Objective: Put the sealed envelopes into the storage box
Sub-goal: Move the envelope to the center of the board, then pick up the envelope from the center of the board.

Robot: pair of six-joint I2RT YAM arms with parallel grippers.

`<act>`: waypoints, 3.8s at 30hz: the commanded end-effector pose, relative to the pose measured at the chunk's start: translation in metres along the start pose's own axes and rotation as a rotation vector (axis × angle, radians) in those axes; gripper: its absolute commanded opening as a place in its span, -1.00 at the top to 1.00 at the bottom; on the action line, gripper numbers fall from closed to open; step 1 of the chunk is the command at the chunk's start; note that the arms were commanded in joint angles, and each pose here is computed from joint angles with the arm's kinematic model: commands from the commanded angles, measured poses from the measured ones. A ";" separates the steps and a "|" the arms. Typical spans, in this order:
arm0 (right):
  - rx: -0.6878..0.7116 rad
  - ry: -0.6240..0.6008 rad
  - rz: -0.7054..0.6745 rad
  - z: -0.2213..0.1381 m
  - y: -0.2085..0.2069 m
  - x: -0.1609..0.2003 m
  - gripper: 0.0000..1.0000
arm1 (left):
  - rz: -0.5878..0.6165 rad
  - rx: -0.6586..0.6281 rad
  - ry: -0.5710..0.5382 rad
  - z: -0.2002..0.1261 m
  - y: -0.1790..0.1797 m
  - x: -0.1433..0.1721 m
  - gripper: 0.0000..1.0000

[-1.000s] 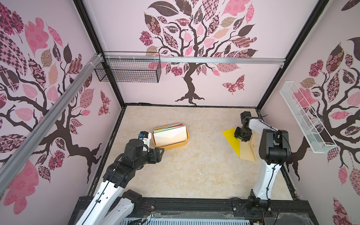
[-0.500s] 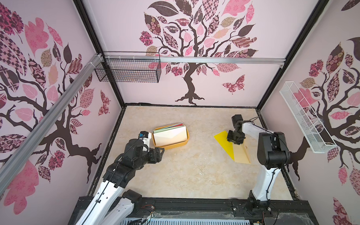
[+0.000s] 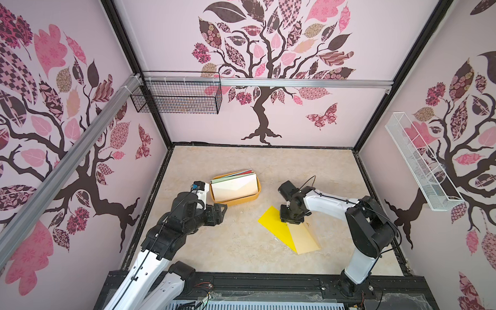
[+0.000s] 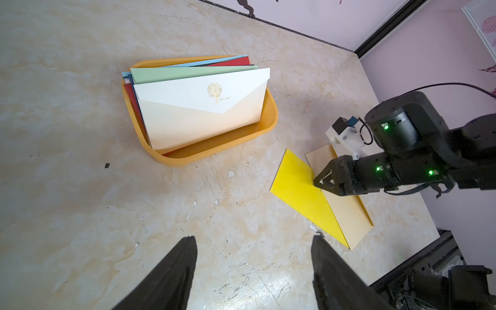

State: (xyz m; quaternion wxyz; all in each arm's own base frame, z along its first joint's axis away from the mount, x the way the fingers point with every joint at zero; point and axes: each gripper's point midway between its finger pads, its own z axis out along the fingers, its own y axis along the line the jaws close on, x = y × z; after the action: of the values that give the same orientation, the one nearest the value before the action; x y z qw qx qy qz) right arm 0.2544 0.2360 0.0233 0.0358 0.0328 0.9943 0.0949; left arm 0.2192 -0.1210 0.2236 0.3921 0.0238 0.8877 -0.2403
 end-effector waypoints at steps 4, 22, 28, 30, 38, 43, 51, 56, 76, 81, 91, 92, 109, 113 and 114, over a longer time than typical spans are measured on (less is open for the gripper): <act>-0.094 0.010 -0.068 -0.025 0.070 0.036 0.20 | -0.116 0.108 0.032 0.005 -0.017 0.018 -0.44; -0.057 -0.212 0.019 -0.090 -0.076 0.003 -0.04 | -0.163 0.299 0.357 0.070 -0.084 0.103 -0.34; -0.222 -0.127 0.070 -0.050 -0.079 0.022 -0.07 | -0.119 0.305 0.445 0.106 -0.122 0.142 -0.29; -0.264 -0.122 0.075 -0.044 -0.077 0.025 -0.07 | -0.091 0.296 0.486 0.118 -0.132 0.154 -0.22; -0.350 -0.112 0.041 -0.034 -0.073 0.039 -0.07 | -0.094 0.247 0.557 0.159 -0.138 0.184 -0.13; -0.412 -0.078 0.057 -0.027 -0.068 0.050 -0.07 | -0.115 0.235 0.602 0.176 -0.136 0.205 -0.11; -0.530 -0.011 0.085 -0.025 -0.055 0.067 -0.07 | -0.140 0.230 0.635 0.183 -0.131 0.225 -0.06; -0.560 -0.013 0.090 -0.028 -0.051 0.067 -0.07 | -0.137 0.219 0.621 0.179 -0.127 0.223 -0.05; -0.679 0.060 0.143 -0.027 -0.036 0.075 -0.05 | -0.194 0.436 0.427 0.160 -0.173 0.164 -0.08; -0.671 0.066 0.142 -0.026 -0.038 0.077 -0.04 | -0.195 0.448 0.446 0.163 -0.178 0.166 -0.06; -0.658 0.042 0.135 -0.030 -0.039 0.074 -0.04 | -0.131 0.318 0.478 0.165 -0.149 0.182 0.54; -0.660 0.042 0.133 -0.031 -0.038 0.074 -0.04 | -0.120 0.288 0.499 0.165 -0.142 0.187 0.67; -0.874 -0.307 -0.138 -0.158 0.001 0.044 -0.11 | 0.015 0.537 0.282 0.076 -0.162 0.082 1.00; -1.018 -0.356 -0.209 -0.199 0.020 0.044 -0.12 | 0.068 0.669 0.216 0.035 -0.178 0.061 1.00; -1.057 -0.359 -0.220 -0.207 0.025 0.044 -0.12 | 0.075 0.691 0.206 0.028 -0.180 0.058 1.00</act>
State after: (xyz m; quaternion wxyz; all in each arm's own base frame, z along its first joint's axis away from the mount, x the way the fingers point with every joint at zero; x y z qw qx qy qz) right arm 0.1988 0.2144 0.1928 0.2125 -0.0440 0.8248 0.5221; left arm 0.1711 -0.3027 0.2283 0.2829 0.1680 0.8037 -0.4957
